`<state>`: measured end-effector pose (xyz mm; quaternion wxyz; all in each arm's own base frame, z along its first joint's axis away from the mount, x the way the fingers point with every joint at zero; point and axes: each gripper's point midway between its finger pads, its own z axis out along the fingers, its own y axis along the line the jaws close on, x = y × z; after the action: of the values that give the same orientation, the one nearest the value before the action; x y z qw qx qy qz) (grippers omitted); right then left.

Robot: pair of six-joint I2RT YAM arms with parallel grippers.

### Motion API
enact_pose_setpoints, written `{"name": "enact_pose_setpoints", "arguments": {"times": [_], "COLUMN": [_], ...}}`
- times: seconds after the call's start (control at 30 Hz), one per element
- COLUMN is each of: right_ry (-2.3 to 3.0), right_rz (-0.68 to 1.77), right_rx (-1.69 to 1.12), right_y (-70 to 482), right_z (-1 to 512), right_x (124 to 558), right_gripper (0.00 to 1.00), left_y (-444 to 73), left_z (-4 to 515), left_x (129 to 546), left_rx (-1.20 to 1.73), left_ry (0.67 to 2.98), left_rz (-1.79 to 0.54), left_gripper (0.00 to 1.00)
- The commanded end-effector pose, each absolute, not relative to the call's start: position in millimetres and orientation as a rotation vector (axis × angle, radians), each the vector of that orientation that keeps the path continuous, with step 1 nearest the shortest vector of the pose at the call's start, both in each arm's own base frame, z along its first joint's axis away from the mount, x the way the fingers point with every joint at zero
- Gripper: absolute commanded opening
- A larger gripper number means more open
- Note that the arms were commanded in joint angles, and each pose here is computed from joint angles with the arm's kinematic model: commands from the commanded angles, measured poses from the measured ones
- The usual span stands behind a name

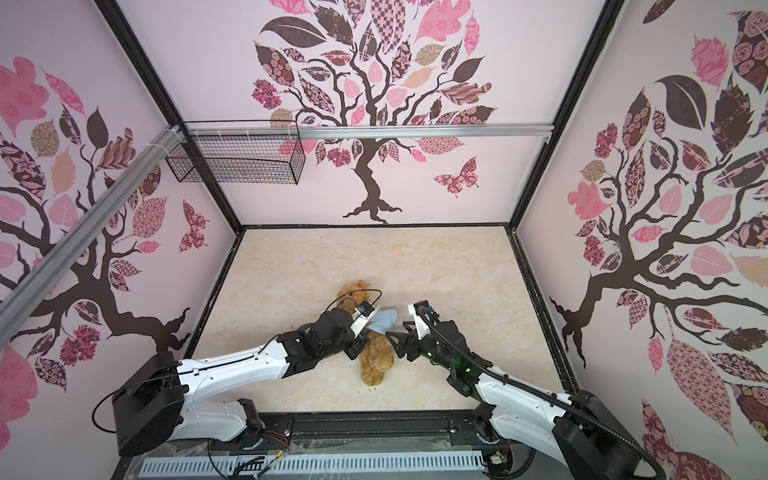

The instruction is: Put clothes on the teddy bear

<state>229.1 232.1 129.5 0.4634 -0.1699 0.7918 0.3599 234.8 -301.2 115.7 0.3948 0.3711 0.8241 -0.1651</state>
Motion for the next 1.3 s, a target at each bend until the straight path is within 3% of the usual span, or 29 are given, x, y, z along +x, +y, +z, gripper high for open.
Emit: {"name": "enact_pose_setpoints", "arguments": {"times": [0.0,0.6,1.27], "right_ry": [1.948,1.874,1.735], "right_rz": [0.792,0.791,0.748], "right_rx": [-0.440,-0.505,-0.370], "right_y": [230.6,263.4,258.8], "right_z": [119.7,110.2,120.9], "right_x": [232.7,250.3,274.8], "right_gripper": [0.80,0.83,0.72], "left_y": [-311.9,-327.8,-340.7], "left_z": [121.2,128.6,160.3], "left_x": [232.9,220.8,211.1], "left_rx": [0.921,0.982,1.073], "left_ry": [2.099,2.077,1.990], "left_rz": [-0.500,-0.622,-0.711], "left_gripper": [0.00,0.00,0.00]}}
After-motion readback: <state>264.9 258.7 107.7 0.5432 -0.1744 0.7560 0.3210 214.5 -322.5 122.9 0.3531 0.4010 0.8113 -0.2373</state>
